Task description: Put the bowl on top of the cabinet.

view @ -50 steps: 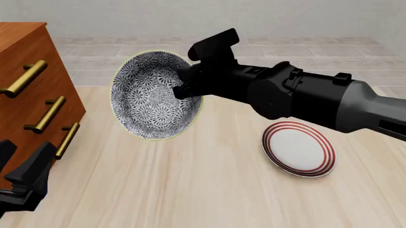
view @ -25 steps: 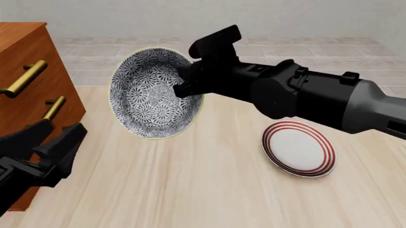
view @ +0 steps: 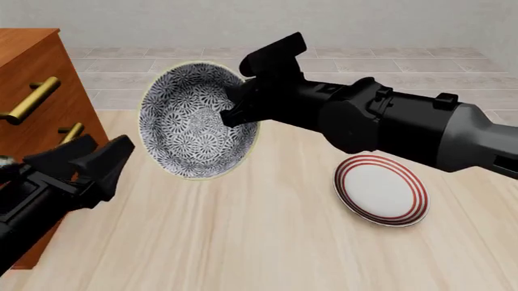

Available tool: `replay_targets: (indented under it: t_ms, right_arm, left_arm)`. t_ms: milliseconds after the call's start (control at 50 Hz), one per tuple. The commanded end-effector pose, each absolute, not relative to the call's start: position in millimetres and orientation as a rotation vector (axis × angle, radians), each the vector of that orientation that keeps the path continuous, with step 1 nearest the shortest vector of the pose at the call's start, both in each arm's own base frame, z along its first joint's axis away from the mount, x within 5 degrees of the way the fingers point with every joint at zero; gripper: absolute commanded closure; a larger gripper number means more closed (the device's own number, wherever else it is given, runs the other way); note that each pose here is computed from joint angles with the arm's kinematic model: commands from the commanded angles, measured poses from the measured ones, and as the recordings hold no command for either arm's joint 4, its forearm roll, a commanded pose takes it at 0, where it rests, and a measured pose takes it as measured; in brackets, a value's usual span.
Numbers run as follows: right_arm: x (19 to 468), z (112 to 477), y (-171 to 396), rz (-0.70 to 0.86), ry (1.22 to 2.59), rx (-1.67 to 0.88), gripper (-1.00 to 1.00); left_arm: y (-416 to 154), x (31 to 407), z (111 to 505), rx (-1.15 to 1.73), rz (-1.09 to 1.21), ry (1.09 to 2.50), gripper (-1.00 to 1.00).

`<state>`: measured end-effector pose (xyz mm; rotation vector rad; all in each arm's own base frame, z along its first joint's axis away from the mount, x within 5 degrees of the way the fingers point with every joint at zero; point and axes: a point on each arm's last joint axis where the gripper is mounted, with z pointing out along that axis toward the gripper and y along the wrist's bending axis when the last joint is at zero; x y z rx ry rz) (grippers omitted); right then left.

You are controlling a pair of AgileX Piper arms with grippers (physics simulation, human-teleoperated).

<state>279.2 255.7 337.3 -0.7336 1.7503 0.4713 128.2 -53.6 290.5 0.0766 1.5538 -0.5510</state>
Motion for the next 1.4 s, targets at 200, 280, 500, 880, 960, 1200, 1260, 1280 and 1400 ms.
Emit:
replay_targets:
  t_ms: [200, 280, 500, 880, 960, 1200, 1260, 1280, 1400]
  right_arm:
    - [277.8, 344.3, 253.4, 0.489, 1.745, -0.709, 1.00]
    - [276.3, 344.8, 254.2, 0.494, 1.743, -0.710, 1.00]
    - [274.9, 346.5, 254.6, 0.499, 1.740, -0.710, 1.00]
    - [272.4, 350.0, 253.7, 0.497, 1.734, -0.717, 1.00]
    - [272.1, 350.9, 253.7, 0.497, 1.733, -0.718, 1.00]
    - [271.9, 349.5, 254.1, 0.498, 1.734, -0.719, 1.00]
    - [272.0, 349.3, 254.5, 0.499, 1.735, -0.719, 1.00]
    - [272.0, 349.2, 254.5, 0.499, 1.735, -0.719, 1.00]
    - [271.8, 347.5, 255.8, 0.501, 1.736, -0.721, 1.00]
  left_arm:
    - [-66.0, 149.7, 287.6, 0.061, -0.600, 1.548, -1.00]
    - [-66.4, 152.7, 286.5, 0.055, -0.597, 1.549, -1.00]
    - [-71.1, 161.0, 281.3, 0.048, -0.611, 1.557, -1.00]
    - [-84.8, 181.0, 273.9, 0.060, -0.633, 1.566, -1.00]
    - [-88.1, 184.7, 274.5, 0.069, -0.635, 1.566, -1.00]
    - [-93.7, 193.2, 270.0, 0.054, -0.661, 1.566, -1.00]
    - [-95.6, 195.3, 268.2, 0.056, -0.664, 1.570, -1.00]
    - [-96.4, 196.0, 267.5, 0.058, -0.665, 1.571, -1.00]
    - [-99.1, 200.9, 264.9, 0.057, -0.667, 1.575, -1.00]
